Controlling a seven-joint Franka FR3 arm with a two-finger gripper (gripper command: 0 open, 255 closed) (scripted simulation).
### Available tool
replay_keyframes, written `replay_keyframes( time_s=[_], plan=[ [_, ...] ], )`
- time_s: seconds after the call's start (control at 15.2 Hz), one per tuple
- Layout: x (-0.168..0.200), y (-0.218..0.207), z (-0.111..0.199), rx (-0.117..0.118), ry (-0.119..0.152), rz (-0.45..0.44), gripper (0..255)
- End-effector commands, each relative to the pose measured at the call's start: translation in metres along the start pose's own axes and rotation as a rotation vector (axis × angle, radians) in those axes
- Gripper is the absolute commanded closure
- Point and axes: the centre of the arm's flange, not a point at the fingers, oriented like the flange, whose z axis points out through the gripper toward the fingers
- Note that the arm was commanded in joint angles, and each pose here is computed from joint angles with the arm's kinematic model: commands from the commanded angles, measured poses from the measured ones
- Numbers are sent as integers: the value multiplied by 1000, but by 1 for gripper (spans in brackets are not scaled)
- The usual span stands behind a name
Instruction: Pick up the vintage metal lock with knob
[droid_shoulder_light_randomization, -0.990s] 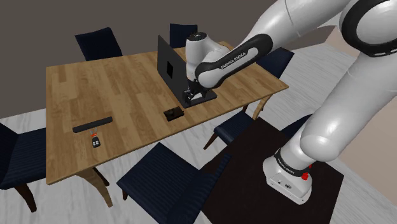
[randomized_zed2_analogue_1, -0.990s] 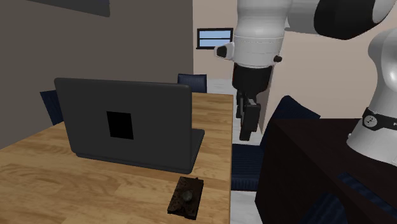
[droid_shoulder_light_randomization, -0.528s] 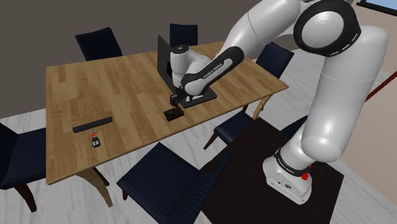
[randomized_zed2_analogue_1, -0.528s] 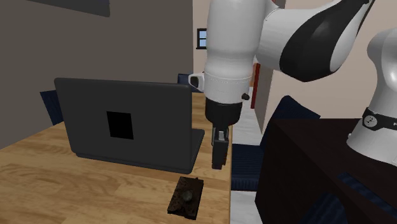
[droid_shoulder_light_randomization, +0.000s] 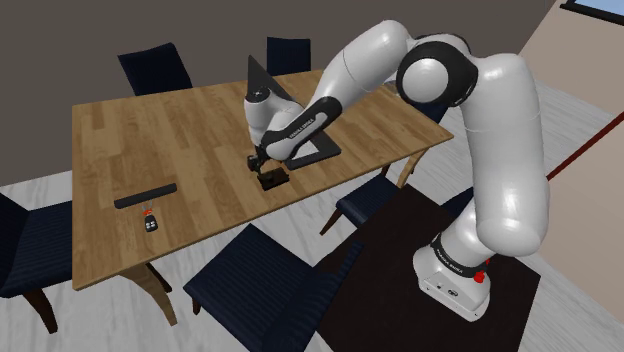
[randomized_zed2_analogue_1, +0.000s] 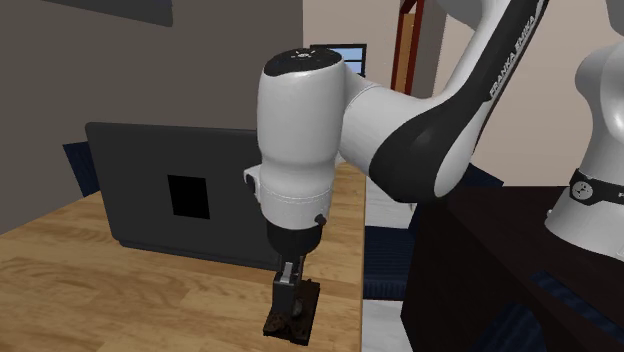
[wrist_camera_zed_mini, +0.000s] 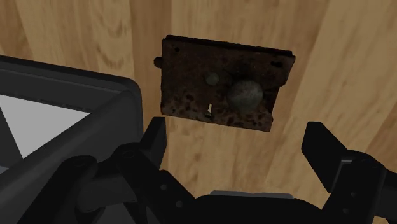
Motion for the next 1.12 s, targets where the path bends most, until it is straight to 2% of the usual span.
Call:
replay_keyframes(
  time_s=[0.0, 0.4, 0.59, 0.66, 1.06],
  plan=[
    [3, -6, 13, -2, 6, 0, 0],
    [0, -11, 44, -2, 6, 0, 0],
    [0, -12, 47, -2, 6, 0, 0],
    [0, -12, 47, -2, 6, 0, 255],
    [0, -12, 47, -2, 6, 0, 255]
  ],
)
